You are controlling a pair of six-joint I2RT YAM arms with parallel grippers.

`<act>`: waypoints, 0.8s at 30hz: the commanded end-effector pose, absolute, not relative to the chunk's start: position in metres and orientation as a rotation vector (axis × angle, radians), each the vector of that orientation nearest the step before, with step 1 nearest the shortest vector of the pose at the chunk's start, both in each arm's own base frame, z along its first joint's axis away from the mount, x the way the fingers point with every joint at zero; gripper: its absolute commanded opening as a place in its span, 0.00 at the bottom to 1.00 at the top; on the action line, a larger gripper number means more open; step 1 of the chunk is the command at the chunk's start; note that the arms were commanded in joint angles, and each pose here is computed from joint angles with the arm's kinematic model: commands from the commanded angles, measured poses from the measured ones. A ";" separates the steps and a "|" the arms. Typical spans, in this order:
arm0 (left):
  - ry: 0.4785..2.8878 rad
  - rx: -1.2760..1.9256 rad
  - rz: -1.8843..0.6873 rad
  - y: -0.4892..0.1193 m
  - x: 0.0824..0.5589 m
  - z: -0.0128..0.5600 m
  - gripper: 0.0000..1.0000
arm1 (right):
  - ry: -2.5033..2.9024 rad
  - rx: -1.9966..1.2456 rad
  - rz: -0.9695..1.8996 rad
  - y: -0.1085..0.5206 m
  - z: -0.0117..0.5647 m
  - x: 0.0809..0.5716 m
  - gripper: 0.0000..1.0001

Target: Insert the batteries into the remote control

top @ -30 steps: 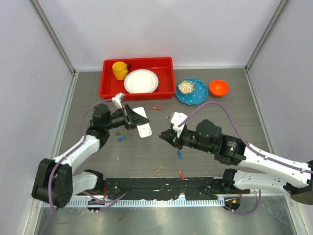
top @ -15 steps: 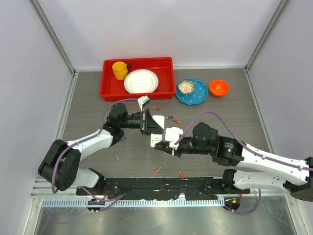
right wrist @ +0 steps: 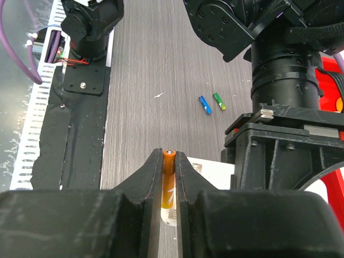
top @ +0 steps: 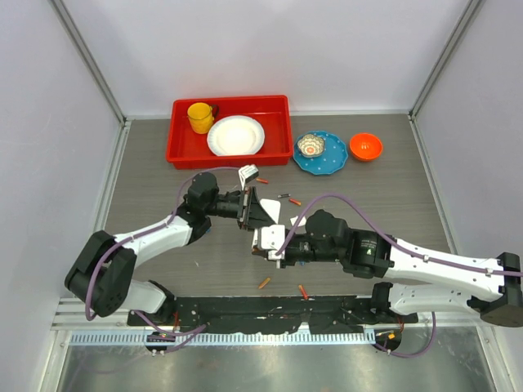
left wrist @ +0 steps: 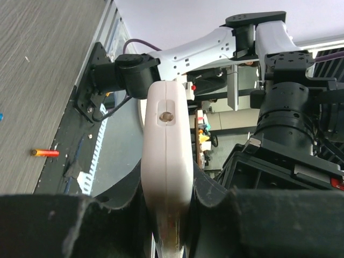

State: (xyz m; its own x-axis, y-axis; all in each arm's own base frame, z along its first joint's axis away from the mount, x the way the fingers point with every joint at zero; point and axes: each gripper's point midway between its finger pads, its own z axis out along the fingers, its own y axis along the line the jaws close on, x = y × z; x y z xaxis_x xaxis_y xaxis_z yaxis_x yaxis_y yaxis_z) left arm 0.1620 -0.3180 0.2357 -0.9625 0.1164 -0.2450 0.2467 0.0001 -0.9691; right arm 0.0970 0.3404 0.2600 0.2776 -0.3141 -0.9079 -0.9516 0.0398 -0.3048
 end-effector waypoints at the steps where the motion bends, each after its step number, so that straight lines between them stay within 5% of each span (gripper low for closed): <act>1: 2.115 0.508 -2.103 -0.316 0.153 0.248 0.00 | 1.147 -1.434 0.735 0.348 0.294 0.103 0.01; 24: 2.082 0.563 -2.074 -0.314 0.143 0.254 0.00 | 1.217 -1.489 0.784 0.351 0.264 0.094 0.01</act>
